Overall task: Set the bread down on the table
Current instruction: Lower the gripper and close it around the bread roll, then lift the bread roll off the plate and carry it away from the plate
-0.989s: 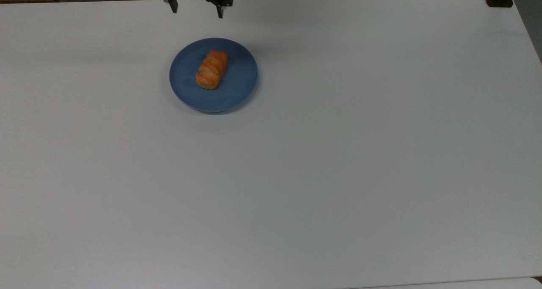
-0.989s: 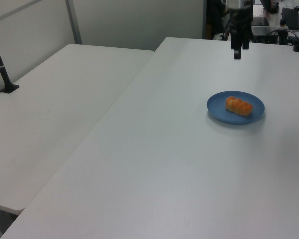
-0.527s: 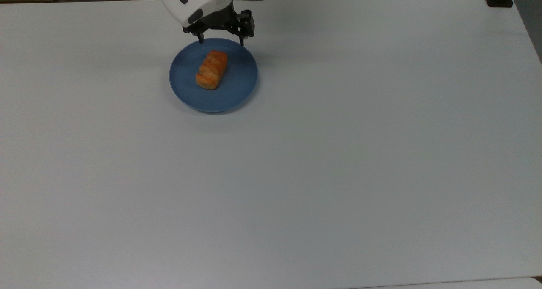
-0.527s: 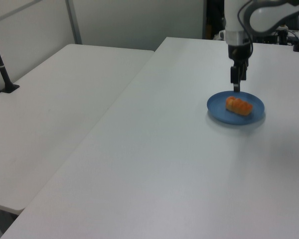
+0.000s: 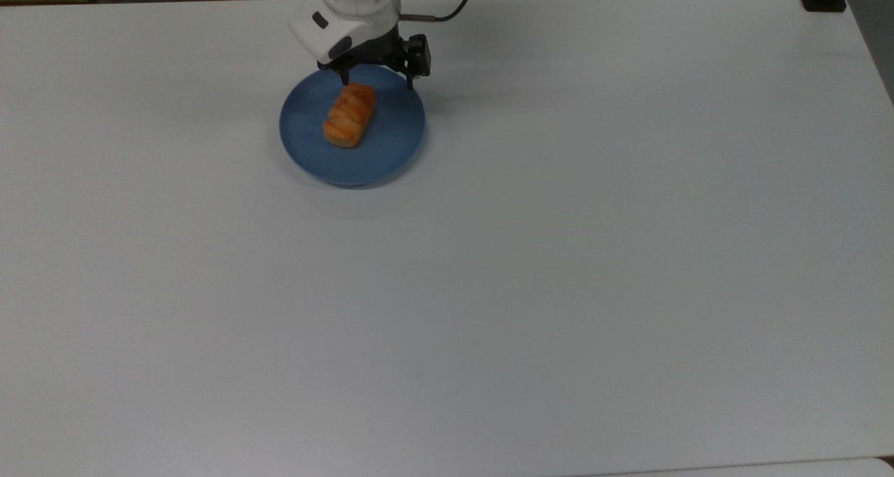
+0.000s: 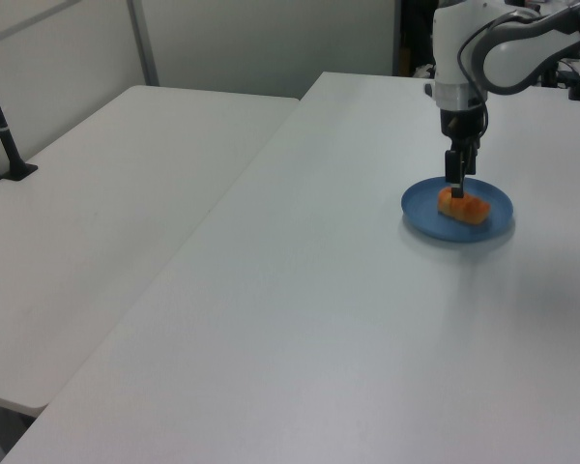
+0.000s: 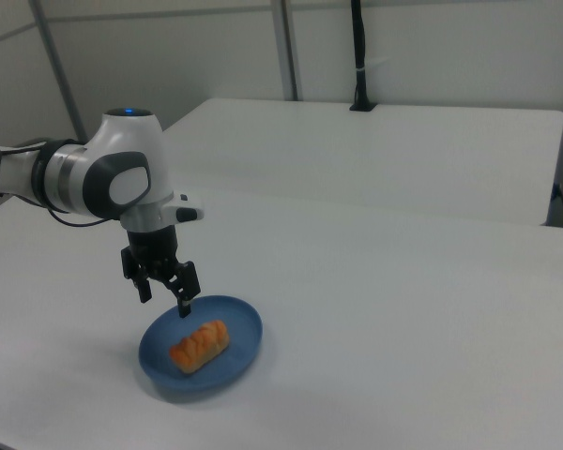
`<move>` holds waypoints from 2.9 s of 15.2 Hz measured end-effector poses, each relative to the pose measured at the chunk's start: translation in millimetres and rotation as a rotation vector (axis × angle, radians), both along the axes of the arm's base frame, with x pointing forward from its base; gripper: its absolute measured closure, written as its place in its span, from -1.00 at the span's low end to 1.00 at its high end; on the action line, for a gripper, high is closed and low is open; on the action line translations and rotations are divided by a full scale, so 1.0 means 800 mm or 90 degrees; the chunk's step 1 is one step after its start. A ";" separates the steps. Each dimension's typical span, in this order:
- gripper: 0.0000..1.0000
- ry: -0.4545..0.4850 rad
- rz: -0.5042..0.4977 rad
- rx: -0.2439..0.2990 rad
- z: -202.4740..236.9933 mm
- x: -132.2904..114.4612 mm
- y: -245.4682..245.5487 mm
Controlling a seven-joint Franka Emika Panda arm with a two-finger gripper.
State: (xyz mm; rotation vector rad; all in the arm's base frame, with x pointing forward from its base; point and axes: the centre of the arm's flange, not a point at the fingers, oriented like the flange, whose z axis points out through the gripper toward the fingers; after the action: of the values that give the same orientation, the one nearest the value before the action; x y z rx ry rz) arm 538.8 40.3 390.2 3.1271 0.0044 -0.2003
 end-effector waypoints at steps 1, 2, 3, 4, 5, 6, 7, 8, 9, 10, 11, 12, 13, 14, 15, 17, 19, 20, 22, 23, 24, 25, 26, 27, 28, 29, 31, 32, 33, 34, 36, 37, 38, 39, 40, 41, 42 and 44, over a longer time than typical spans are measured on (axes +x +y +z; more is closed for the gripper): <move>-0.99 -0.002 -0.002 -0.001 -0.005 0.002 0.001; -0.96 -0.002 -0.004 -0.002 -0.011 0.004 0.001; -0.96 0.000 -0.008 -0.002 -0.018 0.006 -0.001; -0.82 0.000 -0.025 -0.003 -0.026 0.009 -0.008; -0.82 -0.002 -0.035 -0.006 -0.031 0.010 -0.015; -0.82 -0.005 -0.045 -0.013 -0.038 0.010 -0.022; -0.82 -0.006 -0.053 -0.021 -0.048 0.007 -0.028; -0.80 -0.001 -0.063 -0.033 -0.064 0.002 -0.033; -0.80 0.002 -0.071 -0.041 -0.074 0.000 -0.034; -0.75 0.006 -0.078 -0.051 -0.083 -0.001 -0.036; -0.74 0.007 -0.080 -0.054 -0.087 -0.001 -0.037; -0.50 0.006 -0.082 -0.057 -0.088 0.000 -0.038; -0.26 0.004 -0.083 -0.057 -0.087 0.000 -0.039; -0.02 0.003 -0.084 -0.057 -0.086 0.001 -0.040; 0.19 0.001 -0.084 -0.057 -0.085 0.002 -0.040; 0.58 -0.004 -0.084 -0.057 -0.080 0.003 -0.040; 0.67 -0.016 -0.083 -0.058 -0.069 0.007 -0.040; 0.75 -0.023 -0.083 -0.060 -0.059 0.010 -0.041; 0.80 -0.014 -0.086 -0.069 -0.026 0.016 -0.048; 0.80 -0.007 -0.085 -0.072 -0.002 0.020 -0.054; 0.80 -0.001 -0.083 -0.074 0.025 0.025 -0.059; 0.80 0.002 -0.077 -0.075 0.052 0.029 -0.067; 0.81 0.005 -0.068 -0.075 0.091 0.033 -0.082; 0.81 0.006 -0.063 -0.074 0.112 0.034 -0.095; 0.81 0.004 -0.059 -0.073 0.132 0.035 -0.114; 0.81 0.000 -0.054 -0.071 0.151 0.035 -0.139; 0.81 -0.012 -0.044 -0.069 0.180 0.031 -0.191; 0.81 -0.018 -0.037 -0.069 0.190 0.027 -0.221; 0.81 -0.020 -0.032 -0.068 0.197 0.020 -0.250; 0.81 -0.020 -0.026 -0.068 0.200 0.013 -0.278; 0.81 -0.016 -0.014 -0.068 0.198 -0.003 -0.332; 0.81 -0.021 -0.008 -0.072 0.195 -0.009 -0.359; 0.81 -0.027 -0.003 -0.078 0.191 -0.014 -0.384; 0.81 -0.035 0.003 -0.087 0.186 -0.018 -0.409; 0.80 -0.043 0.008 -0.098 0.180 -0.020 -0.430; 0.78 -0.050 0.013 -0.110 0.173 -0.022 -0.449; 0.77 -0.053 0.017 -0.122 0.164 -0.022 -0.466; 0.72 -0.050 0.027 -0.140 0.139 -0.019 -0.490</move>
State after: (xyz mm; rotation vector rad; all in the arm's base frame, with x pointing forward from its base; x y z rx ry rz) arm 523.7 -351.5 501.0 2.9098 0.0452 -0.0715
